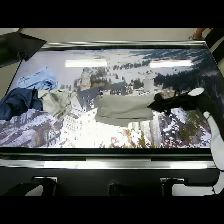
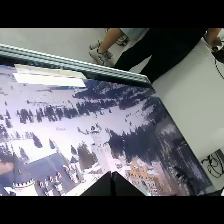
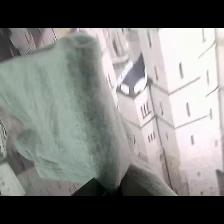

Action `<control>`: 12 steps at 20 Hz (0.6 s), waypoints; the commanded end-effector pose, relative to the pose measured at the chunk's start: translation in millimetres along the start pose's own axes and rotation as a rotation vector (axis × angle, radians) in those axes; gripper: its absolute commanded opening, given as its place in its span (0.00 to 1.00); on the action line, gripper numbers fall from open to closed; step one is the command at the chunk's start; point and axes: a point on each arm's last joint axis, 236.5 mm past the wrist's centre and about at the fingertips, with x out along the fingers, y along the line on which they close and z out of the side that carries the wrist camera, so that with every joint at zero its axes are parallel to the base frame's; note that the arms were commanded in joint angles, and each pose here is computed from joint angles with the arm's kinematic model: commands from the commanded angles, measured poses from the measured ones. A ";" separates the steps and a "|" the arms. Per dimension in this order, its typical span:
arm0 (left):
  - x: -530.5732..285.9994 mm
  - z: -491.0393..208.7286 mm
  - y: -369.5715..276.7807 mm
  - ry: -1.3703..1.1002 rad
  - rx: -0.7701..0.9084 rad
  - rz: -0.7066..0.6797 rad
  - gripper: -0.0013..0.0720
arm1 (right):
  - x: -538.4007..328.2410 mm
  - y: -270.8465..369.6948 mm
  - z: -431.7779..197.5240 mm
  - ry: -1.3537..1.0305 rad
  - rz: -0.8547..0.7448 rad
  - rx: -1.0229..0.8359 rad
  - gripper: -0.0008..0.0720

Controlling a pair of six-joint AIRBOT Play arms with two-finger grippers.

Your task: Fold the shirts.

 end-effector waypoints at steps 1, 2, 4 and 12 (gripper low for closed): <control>-0.1 0.4 -0.5 -0.002 0.002 0.000 0.07 | -84.3 -27.7 62.4 -0.188 -0.028 0.081 0.07; 0.0 0.2 -0.6 -0.002 0.002 0.000 0.07 | -111.9 -47.3 67.3 -0.208 -0.033 0.139 0.07; 0.0 0.3 -0.6 -0.002 0.002 0.000 0.07 | -165.1 -89.5 69.1 -0.275 -0.041 0.262 0.07; 1.1 -1.0 -3.3 0.001 0.004 -0.007 0.07 | -297.3 -269.9 -41.2 -0.389 -0.455 0.760 0.07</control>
